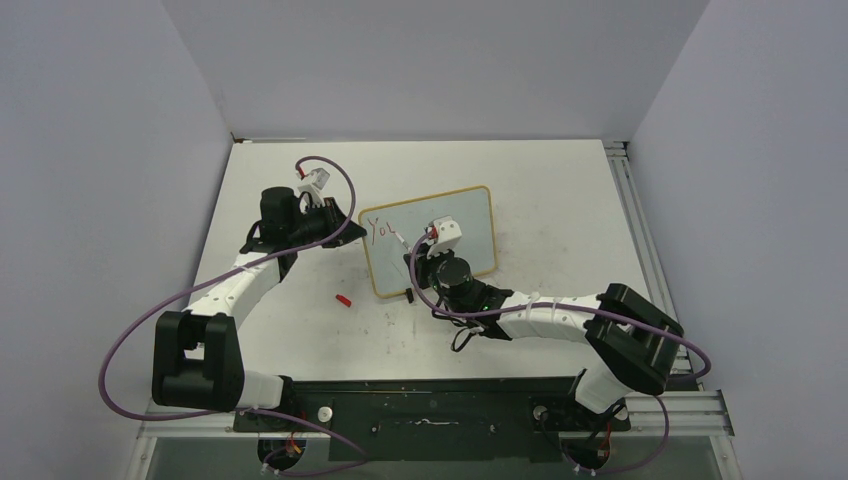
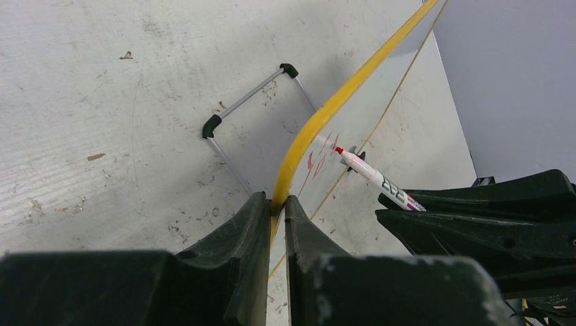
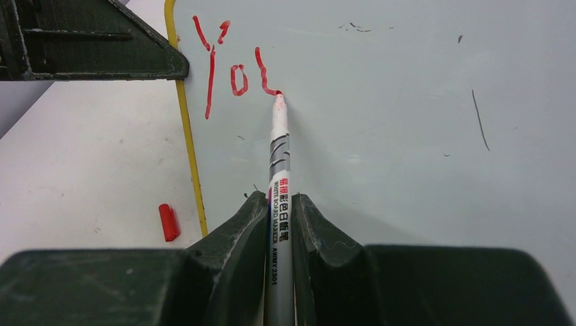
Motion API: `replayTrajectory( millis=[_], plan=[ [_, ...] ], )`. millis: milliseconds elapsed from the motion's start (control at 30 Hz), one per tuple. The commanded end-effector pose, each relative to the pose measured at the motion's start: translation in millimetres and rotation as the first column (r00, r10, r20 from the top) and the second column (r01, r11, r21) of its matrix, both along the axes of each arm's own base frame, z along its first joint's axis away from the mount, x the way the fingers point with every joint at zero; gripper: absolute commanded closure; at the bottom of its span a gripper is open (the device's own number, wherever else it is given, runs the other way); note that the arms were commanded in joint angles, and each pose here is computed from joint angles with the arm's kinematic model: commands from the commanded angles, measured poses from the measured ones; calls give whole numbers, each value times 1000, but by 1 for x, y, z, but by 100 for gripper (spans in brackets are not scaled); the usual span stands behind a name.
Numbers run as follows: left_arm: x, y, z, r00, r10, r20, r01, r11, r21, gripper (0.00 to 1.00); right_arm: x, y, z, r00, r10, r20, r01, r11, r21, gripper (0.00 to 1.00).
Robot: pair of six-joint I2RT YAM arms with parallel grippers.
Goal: Write a sentence on the whiteboard
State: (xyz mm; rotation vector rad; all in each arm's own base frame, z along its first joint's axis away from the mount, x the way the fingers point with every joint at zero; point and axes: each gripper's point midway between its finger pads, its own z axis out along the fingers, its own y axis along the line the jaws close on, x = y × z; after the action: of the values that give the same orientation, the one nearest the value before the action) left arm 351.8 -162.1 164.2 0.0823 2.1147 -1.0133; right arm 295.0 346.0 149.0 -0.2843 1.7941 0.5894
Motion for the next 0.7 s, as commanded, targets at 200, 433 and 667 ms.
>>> replayTrajectory(
  millis=[200, 433, 667],
  plan=[
    [7, 0, 30, 996, -8, 91, 10, 1000, -19, 100, 18, -3, 36, 996, -54, 75, 51, 998, 37, 95],
    [7, 0, 29, 996, -8, 90, 10, 1000, -18, 100, 23, -1, 41, 994, -59, 87, 55, 997, 46, 95],
    [7, -1, 29, 996, -10, 89, 12, 1000, -19, 100, 24, -2, 34, 996, -55, 74, 53, 998, 37, 95]
  ],
)
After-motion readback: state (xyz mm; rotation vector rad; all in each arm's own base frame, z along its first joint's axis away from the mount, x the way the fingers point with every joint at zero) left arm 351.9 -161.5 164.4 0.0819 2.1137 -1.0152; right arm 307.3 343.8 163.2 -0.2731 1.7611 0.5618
